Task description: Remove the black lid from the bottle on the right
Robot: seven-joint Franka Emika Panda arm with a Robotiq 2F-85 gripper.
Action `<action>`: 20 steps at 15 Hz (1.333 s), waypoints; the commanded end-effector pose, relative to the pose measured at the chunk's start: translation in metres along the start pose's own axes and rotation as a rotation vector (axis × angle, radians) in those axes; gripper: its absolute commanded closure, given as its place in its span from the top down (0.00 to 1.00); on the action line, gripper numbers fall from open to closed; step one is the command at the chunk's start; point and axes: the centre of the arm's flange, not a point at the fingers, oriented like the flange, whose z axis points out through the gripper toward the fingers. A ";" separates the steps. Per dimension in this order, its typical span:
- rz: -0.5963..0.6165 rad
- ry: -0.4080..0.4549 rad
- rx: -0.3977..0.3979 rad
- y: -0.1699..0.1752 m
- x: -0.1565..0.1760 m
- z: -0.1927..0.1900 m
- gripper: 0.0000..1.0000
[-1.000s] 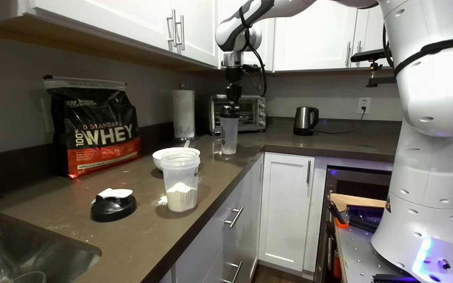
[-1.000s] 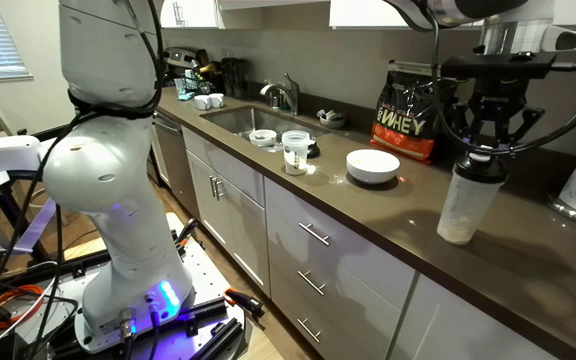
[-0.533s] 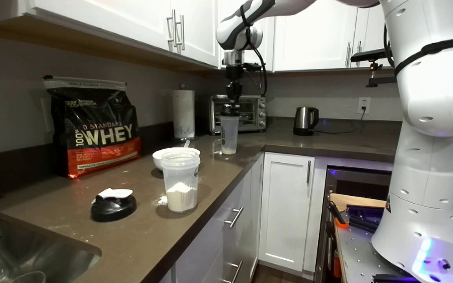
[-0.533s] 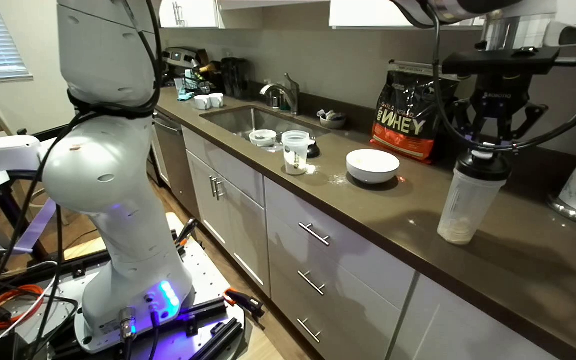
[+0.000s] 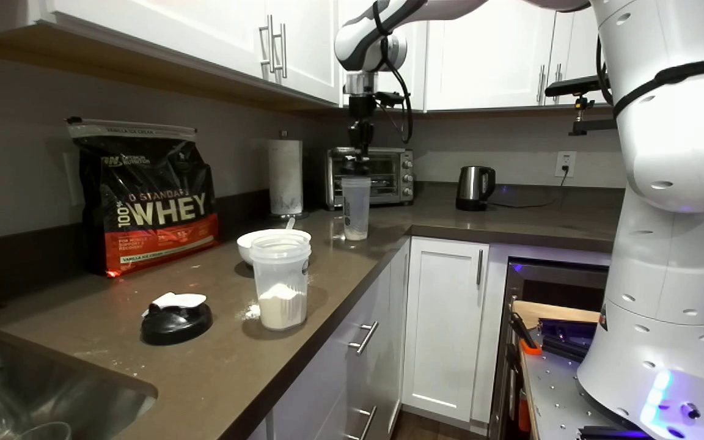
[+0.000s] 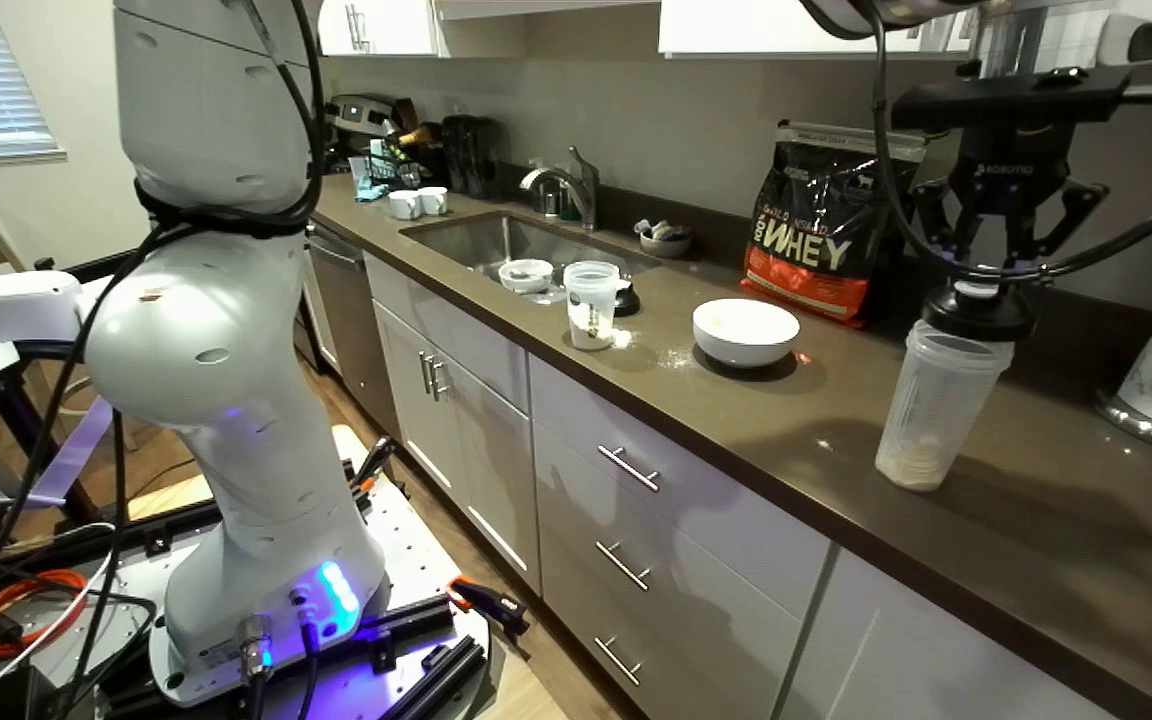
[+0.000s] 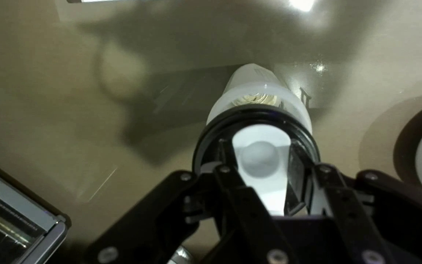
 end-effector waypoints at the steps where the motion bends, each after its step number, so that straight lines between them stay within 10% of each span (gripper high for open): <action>1: -0.039 0.019 0.017 0.002 -0.002 -0.019 0.12; 20: -0.209 0.063 0.074 -0.078 -0.033 -0.037 0.12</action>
